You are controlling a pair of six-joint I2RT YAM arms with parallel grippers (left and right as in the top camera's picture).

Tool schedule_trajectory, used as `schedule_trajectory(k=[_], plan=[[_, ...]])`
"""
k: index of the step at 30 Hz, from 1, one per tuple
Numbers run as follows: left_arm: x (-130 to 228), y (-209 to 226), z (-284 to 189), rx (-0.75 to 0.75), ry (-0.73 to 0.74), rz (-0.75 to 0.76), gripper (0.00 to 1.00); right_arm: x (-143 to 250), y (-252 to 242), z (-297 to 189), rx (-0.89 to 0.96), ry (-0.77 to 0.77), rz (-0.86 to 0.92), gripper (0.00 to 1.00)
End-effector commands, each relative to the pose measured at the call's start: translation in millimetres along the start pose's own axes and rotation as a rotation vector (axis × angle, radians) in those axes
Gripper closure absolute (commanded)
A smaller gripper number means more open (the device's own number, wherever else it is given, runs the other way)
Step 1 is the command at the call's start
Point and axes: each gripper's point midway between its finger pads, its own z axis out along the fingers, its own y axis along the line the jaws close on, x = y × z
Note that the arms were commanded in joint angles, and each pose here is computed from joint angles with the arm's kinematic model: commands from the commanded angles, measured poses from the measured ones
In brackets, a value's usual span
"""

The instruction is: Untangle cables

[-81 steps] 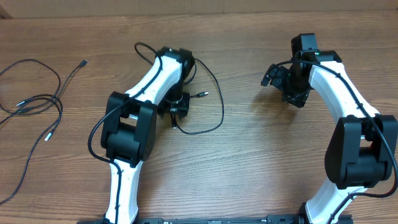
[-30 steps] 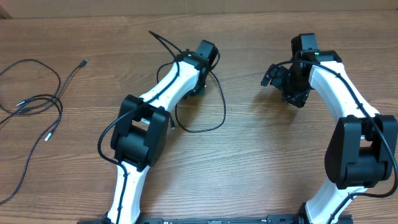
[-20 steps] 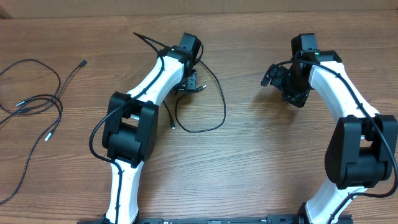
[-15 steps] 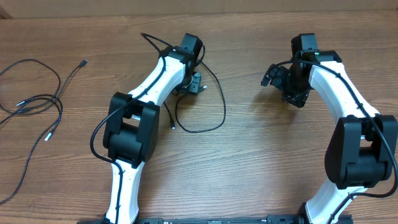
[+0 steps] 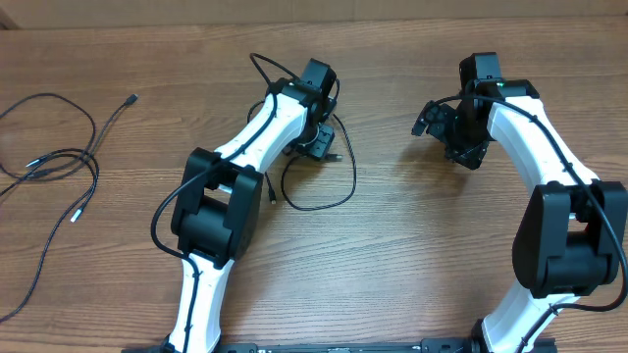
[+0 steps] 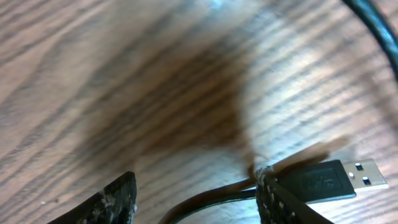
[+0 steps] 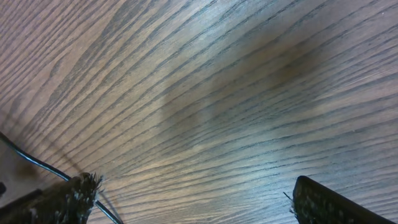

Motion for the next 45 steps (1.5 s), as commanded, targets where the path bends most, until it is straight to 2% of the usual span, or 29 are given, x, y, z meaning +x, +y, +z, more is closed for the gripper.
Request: schedule_trajectory(k=[1, 12, 16, 21, 29, 35, 40, 42, 45], plan=[[3, -5, -1, -0.059, 0.012, 0.052, 0.38, -3, 1, -2, -0.001, -0.012, -0.003, 0.00], [-1, -10, -42, -0.126, 0.043, 0.107, 0.40, -3, 1, -2, 0.000, -0.012, -0.003, 0.00], [5, -19, -39, -0.112, 0.064, 0.169, 0.40, -3, 1, -2, 0.000, -0.012, -0.004, 0.00], [14, -44, -28, 0.030, 0.079, 0.266, 0.40, -3, 1, -2, 0.000, -0.012, -0.003, 0.00], [28, -47, -8, 0.038, 0.106, 0.291, 0.37, -3, 1, -2, -0.001, -0.012, -0.003, 0.00], [6, -48, -4, 0.029, 0.011, 0.225, 0.53, -3, 1, -2, -0.001, -0.012, -0.003, 0.00], [-2, -48, 12, 0.022, -0.051, 0.168, 0.59, -3, 1, -2, 0.000, -0.012, -0.003, 0.00], [0, -34, 22, -0.054, -0.065, 0.115, 0.62, -3, 1, -2, -0.001, -0.012, -0.004, 0.00], [8, 13, 27, -0.312, -0.085, -0.064, 0.63, -3, 1, -2, 0.000, -0.012, -0.003, 0.00]])
